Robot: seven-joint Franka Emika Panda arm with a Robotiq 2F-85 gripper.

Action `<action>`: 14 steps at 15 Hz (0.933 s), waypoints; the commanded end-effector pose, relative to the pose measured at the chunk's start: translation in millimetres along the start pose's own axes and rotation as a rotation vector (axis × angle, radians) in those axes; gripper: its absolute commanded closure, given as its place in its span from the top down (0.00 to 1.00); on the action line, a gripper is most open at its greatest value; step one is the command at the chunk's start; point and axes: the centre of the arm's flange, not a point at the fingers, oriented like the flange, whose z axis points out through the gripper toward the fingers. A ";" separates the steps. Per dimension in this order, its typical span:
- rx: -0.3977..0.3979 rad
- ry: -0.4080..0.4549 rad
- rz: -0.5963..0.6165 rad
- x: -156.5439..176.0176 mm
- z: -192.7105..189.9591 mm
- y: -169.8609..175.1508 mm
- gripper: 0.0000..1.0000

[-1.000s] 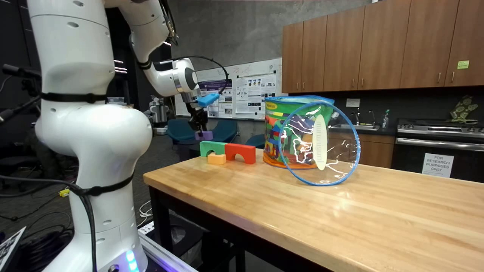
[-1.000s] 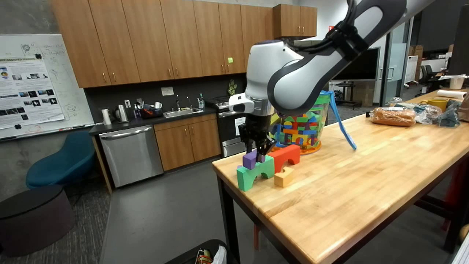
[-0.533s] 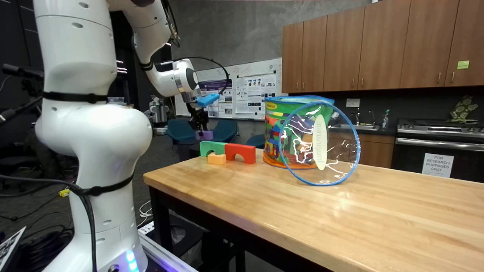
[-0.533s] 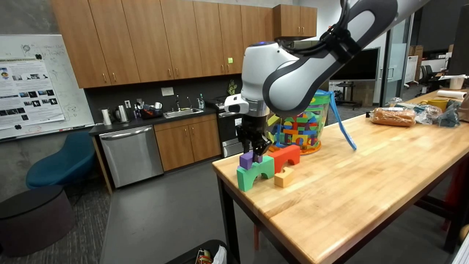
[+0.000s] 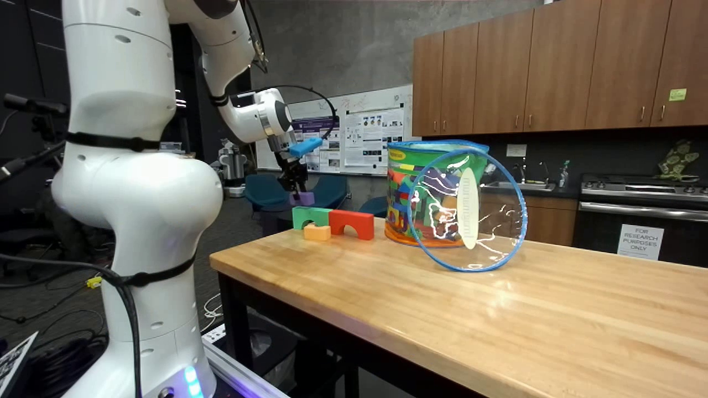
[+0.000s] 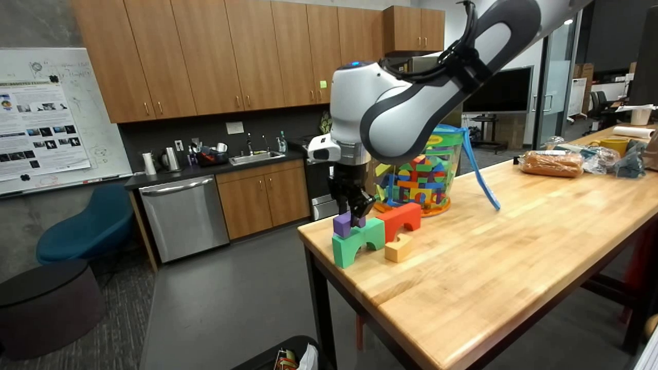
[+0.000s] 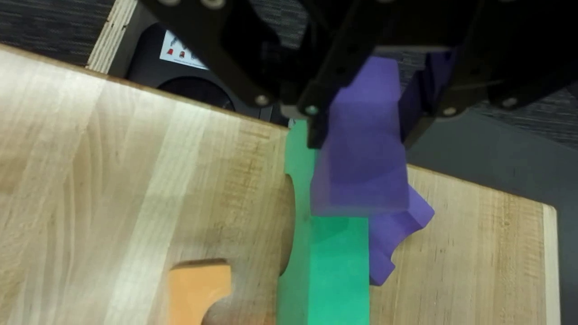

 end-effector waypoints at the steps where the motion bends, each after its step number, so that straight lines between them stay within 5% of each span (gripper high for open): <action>1: 0.012 -0.028 0.019 6.6 5.6 10.1 0.16; 9: 0.044 -0.037 0.044 6.9 15.2 18.3 0.16; 10: 0.046 -0.038 0.047 6.1 15.9 19.0 0.29; 11: 0.047 -0.040 0.050 5.1 16.0 19.9 0.63; 14: 0.050 -0.040 0.061 0.0 14.2 22.8 0.77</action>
